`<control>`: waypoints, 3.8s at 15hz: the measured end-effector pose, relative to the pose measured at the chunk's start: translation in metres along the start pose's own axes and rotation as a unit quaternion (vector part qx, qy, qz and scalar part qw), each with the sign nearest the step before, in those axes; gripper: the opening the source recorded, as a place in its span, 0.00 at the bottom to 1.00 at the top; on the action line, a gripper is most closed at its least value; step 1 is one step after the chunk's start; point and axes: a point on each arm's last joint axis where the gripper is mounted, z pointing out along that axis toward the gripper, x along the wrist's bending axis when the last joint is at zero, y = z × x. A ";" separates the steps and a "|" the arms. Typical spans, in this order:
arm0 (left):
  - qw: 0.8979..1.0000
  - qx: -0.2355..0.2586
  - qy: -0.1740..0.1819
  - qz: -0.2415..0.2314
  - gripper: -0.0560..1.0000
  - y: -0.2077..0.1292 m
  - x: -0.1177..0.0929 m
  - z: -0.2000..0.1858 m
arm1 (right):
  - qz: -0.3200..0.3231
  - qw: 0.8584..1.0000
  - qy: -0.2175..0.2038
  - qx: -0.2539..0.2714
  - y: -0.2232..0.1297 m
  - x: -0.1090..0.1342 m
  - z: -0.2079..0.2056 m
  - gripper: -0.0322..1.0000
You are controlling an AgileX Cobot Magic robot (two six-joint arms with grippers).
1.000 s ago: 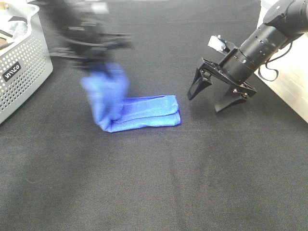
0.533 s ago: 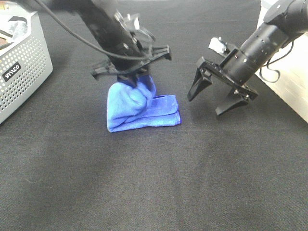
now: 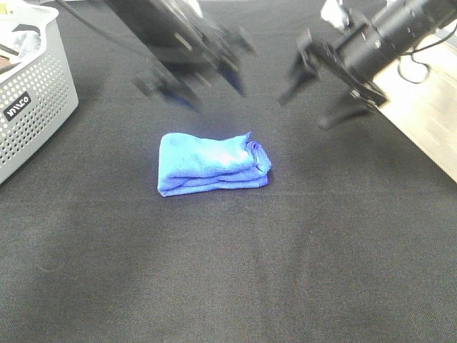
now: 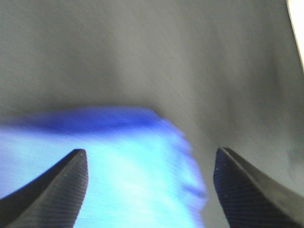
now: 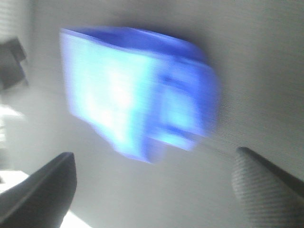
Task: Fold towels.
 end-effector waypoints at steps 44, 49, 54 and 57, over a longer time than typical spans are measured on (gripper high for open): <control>0.982 -0.017 0.084 0.171 0.72 -0.067 0.036 -0.262 | -0.165 0.964 -0.169 -0.122 -0.078 0.095 -0.185 0.83; 0.980 0.001 0.102 0.173 0.72 -0.171 0.085 -0.291 | -0.164 0.963 -0.178 -0.118 -0.158 0.093 -0.196 0.83; 0.976 -0.094 0.068 0.186 0.72 -0.289 0.138 -0.320 | -0.150 0.966 -0.183 -0.104 -0.256 0.061 -0.170 0.83; 0.967 -0.160 0.044 0.194 0.72 -0.330 0.158 -0.321 | -0.167 0.954 -0.220 -0.119 -0.315 0.034 -0.155 0.83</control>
